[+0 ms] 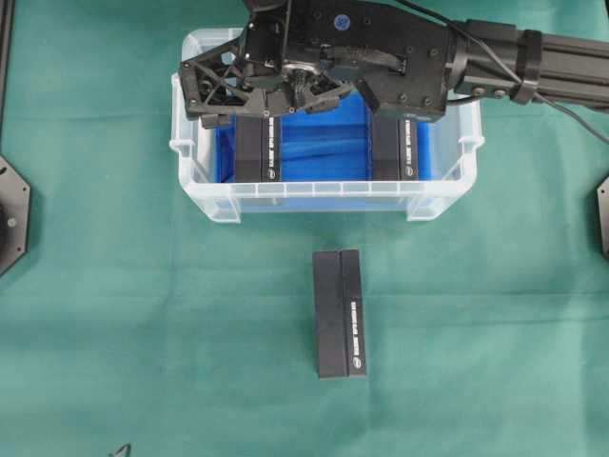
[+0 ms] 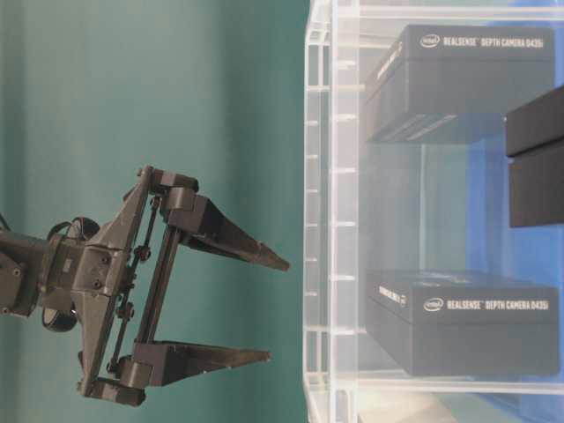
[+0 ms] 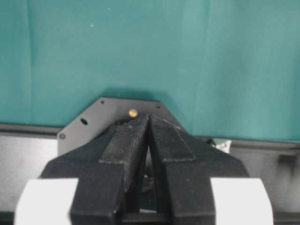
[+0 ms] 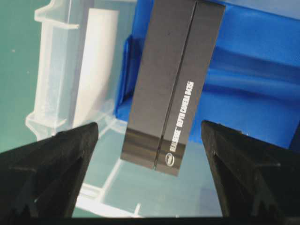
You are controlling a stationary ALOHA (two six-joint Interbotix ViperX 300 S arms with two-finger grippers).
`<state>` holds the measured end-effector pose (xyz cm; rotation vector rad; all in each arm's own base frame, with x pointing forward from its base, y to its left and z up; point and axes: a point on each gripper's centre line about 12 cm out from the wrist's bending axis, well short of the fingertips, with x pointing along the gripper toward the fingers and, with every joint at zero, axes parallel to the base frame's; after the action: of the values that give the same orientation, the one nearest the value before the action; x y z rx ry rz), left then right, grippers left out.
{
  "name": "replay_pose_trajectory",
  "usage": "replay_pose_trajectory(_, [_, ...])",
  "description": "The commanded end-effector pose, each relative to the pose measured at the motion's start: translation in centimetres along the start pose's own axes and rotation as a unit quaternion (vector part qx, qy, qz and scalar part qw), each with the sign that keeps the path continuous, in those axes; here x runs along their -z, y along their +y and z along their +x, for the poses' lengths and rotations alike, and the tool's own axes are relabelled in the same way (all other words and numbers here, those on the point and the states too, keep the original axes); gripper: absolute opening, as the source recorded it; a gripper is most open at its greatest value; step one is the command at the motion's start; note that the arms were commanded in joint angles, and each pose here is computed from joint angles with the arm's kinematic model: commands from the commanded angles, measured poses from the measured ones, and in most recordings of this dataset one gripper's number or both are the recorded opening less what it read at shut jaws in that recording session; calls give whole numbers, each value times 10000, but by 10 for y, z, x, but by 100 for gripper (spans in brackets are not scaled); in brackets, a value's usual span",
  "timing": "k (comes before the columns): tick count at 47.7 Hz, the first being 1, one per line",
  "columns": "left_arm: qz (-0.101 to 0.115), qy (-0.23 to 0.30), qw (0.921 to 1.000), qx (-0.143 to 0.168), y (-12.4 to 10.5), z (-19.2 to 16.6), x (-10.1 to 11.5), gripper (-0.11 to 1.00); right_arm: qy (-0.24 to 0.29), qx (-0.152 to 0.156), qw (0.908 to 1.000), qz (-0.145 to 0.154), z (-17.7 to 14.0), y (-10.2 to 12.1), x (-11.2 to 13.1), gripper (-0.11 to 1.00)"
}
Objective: Take the box out of the case with the right arm.
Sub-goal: 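Move the open right gripper over the left black D435 box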
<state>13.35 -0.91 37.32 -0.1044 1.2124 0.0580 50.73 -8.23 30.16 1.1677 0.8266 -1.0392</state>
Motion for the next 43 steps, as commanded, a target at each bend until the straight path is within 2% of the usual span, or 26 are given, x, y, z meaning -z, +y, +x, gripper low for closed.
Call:
replay_pose_trajectory(1, [14, -33, 10000, -7, 0, -1, -2, 0, -56, -238, 9997, 5, -19, 5, -4, 91])
replay_pose_trajectory(12, [14, -33, 10000, -7, 0, -1, -2, 0, -80, -242, 9997, 7, -19, 5, -4, 95])
replay_pose_trajectory(43, [7, 5, 10000, -14, -1, 0, -4, 0, -86, -258, 9996, 58, -14, 6, -4, 95])
